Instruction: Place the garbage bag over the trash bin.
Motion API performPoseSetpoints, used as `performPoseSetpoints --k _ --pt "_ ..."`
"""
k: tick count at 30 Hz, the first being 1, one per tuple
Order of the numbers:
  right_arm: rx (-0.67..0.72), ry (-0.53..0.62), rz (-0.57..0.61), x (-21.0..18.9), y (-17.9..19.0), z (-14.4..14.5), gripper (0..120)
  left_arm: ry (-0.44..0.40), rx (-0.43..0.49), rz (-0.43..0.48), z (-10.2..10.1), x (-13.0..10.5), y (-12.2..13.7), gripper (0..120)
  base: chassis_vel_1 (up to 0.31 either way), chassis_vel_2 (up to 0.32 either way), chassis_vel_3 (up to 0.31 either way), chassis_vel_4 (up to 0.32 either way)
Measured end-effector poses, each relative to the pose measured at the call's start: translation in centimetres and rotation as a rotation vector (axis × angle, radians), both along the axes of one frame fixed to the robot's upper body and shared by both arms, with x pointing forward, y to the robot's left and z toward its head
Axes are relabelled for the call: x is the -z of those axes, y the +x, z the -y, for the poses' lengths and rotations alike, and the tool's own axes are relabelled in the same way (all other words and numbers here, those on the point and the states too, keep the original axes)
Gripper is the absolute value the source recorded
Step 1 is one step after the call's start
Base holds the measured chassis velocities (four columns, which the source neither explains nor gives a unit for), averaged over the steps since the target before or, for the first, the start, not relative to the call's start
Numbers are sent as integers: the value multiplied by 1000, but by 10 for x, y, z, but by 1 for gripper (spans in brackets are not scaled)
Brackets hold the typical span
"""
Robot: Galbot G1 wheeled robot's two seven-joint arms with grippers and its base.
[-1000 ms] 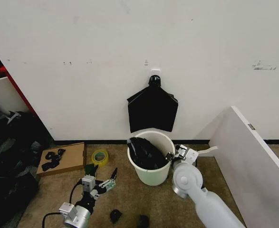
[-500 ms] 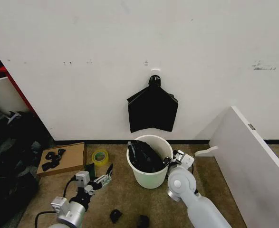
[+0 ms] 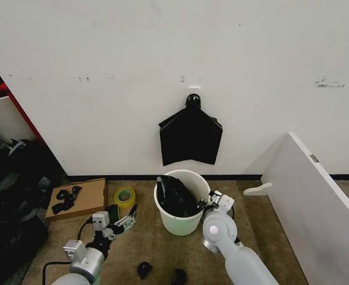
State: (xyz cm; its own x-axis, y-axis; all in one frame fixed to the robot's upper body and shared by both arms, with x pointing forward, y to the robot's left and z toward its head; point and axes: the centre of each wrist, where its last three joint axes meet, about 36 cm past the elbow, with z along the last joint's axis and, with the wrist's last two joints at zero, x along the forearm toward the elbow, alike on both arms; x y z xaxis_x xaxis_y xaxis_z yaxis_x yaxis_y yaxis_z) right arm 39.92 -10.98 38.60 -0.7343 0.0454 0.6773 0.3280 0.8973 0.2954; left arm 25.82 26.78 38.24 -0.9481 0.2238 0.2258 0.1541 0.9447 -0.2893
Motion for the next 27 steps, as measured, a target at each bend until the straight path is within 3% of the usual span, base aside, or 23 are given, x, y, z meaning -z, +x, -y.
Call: performPoseSetpoints --k 11,17,22,27 --pt "-53 -21 81 -23 -10 8 71 -6 -11 43 15 5 -10 100 0 0 0 0" --pt "-110 -89 155 -37 -30 24 94 -18 -22 60 21 3 -12 100 0 0 0 0" --pt "-335 -100 277 -48 -44 44 100 1 -13 71 21 7 -16 100 0 0 0 0" --pt "-641 -9 304 -44 -30 54 100 13 -2 73 24 11 -19 100 0 0 0 0"
